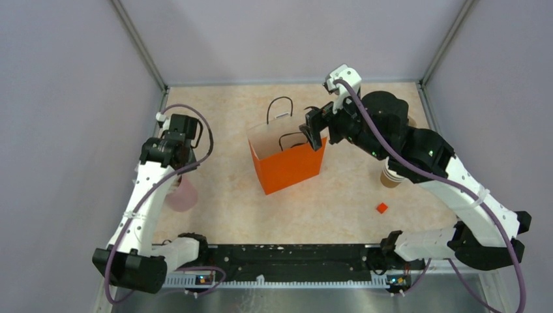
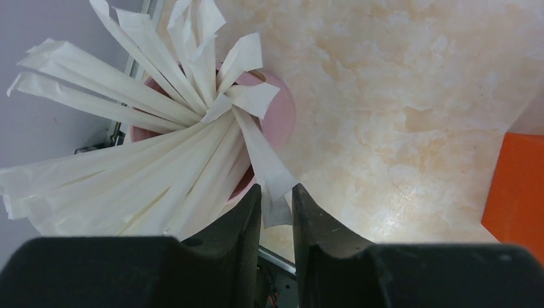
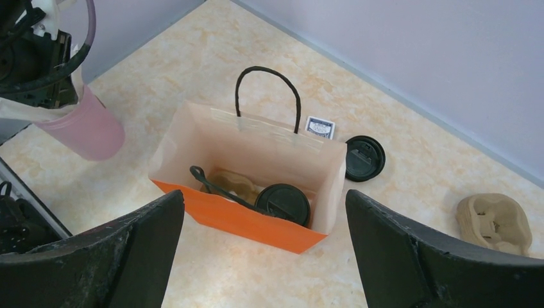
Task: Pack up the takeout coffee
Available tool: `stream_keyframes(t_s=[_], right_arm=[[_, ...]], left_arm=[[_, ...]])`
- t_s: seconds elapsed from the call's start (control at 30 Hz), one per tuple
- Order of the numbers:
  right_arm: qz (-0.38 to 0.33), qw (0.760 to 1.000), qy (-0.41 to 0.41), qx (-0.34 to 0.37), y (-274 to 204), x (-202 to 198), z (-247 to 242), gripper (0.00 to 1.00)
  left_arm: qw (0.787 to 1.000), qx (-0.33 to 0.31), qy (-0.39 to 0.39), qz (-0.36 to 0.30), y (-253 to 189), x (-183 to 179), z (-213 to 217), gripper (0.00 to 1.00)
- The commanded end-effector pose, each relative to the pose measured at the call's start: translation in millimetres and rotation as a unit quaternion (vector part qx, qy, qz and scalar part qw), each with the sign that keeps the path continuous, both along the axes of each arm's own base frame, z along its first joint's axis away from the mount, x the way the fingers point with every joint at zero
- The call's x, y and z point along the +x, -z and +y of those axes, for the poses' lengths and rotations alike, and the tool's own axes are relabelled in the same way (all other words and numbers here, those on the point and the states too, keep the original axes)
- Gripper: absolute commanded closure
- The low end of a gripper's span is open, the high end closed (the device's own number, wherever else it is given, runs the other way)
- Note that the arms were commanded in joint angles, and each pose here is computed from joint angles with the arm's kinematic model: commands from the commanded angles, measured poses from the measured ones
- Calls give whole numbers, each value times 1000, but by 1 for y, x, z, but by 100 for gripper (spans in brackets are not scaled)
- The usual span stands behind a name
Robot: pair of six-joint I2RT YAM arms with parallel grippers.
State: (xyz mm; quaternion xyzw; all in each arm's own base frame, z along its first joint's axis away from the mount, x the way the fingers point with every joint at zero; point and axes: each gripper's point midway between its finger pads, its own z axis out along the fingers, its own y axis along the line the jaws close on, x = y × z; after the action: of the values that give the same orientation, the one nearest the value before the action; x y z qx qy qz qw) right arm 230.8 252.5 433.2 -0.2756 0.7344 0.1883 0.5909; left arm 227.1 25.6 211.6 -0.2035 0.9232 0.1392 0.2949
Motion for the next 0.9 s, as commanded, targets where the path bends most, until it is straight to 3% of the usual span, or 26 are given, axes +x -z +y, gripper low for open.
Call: stream_keyframes(t_s=[0.0, 0.1, 0.2, 0.23, 0.6, 0.87], right_arm=[[-16, 1000, 17, 3, -8, 4, -11, 7], [-16, 1000, 18, 2, -6, 5, -9, 7], [-27, 999, 14, -11, -5, 7, -9, 7], [-26, 999, 15, -14, -4, 8, -8, 7], [-33, 999, 14, -30, -1, 12, -7, 7], [-46, 998, 9, -37, -5, 16, -2, 6]], left_arm=[[999, -10, 20, -41, -22, 17, -5, 72], [999, -13, 26, -43, -29, 16, -6, 79], [999, -13, 30, -39, -35, 13, -6, 99], [999, -14, 31, -40, -39, 12, -6, 100], [998, -13, 45, -49, -76, -8, -4, 100], [988, -69, 88, -102, -115, -18, -25, 100]])
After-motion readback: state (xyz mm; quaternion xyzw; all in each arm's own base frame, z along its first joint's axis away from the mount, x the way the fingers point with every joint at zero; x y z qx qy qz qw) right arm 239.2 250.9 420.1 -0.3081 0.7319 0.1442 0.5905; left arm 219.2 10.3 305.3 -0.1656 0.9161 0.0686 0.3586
